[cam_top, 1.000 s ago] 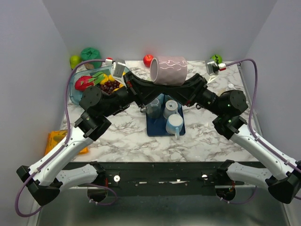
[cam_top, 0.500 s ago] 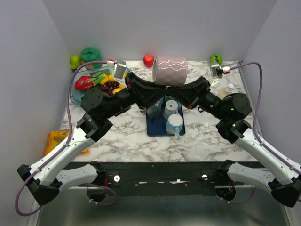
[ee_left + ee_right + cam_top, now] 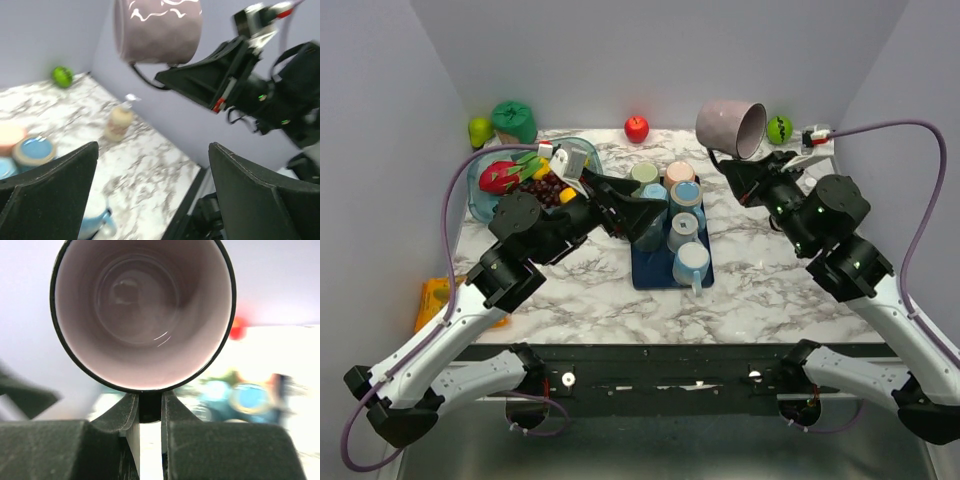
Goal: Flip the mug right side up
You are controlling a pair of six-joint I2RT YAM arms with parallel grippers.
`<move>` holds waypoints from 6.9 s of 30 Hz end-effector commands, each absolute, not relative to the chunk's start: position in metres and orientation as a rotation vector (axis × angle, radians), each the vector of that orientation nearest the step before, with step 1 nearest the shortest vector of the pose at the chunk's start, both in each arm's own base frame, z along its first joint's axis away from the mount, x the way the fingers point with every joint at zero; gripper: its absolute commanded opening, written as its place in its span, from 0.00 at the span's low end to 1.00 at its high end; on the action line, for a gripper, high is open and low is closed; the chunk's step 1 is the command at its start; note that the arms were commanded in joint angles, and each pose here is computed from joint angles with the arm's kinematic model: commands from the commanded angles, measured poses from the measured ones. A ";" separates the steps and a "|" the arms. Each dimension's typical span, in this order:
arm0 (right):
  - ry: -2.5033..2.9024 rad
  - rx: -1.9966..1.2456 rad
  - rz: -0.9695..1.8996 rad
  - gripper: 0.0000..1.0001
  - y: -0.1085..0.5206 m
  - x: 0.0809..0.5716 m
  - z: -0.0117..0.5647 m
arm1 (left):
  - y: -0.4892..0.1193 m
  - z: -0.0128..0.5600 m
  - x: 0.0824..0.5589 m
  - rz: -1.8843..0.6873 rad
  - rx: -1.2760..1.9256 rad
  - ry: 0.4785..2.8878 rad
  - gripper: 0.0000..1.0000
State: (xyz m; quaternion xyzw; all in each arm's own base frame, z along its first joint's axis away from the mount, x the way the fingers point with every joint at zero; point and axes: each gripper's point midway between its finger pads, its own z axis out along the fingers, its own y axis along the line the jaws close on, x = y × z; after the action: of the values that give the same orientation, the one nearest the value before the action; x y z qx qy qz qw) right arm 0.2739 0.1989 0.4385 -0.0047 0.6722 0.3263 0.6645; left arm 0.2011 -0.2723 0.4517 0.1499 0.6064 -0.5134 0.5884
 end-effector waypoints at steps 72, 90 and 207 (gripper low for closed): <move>2.236 0.353 0.152 0.89 0.077 0.292 0.232 | -0.308 0.163 0.236 -0.527 0.229 2.346 0.99; 2.103 0.408 0.317 0.90 0.061 0.216 0.280 | -0.344 0.124 0.233 -0.401 0.220 2.481 0.99; 1.257 -0.411 1.632 0.70 0.225 0.152 0.475 | -0.351 0.541 0.142 -1.546 0.401 1.240 0.00</move>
State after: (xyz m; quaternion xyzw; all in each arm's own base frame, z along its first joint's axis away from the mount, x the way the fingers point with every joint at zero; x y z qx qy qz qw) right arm 0.1622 0.2264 0.4550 -0.1697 0.5519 0.6518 0.4917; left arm 0.1547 -0.3578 0.4993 0.1677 0.5913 -0.6016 0.5103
